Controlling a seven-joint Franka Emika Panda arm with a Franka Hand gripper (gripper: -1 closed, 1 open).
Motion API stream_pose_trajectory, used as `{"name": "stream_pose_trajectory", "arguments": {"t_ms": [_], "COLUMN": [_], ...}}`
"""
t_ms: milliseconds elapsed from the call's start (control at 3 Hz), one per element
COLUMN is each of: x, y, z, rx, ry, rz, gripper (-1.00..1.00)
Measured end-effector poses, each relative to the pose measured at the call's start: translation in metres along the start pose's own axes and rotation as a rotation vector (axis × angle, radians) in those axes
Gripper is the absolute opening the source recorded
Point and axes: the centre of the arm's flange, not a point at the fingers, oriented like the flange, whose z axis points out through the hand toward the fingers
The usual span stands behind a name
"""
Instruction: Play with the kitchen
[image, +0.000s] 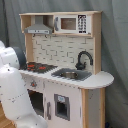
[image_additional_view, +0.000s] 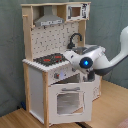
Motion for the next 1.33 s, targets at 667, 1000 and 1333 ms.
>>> {"name": "stream_pose_trajectory", "arguments": {"t_ms": [667, 1000, 1333], "x": [-0.014, -0.025, -0.036], "y": [0.035, 0.046, 0.049], "z": [0.008, 0.010, 0.011], "rx": [0.116, 0.182, 0.247], "ry": [-0.027, -0.033, -0.028], "rz": [-0.147, -0.222, -0.293], "gripper": [1.00, 1.00, 1.00]}}
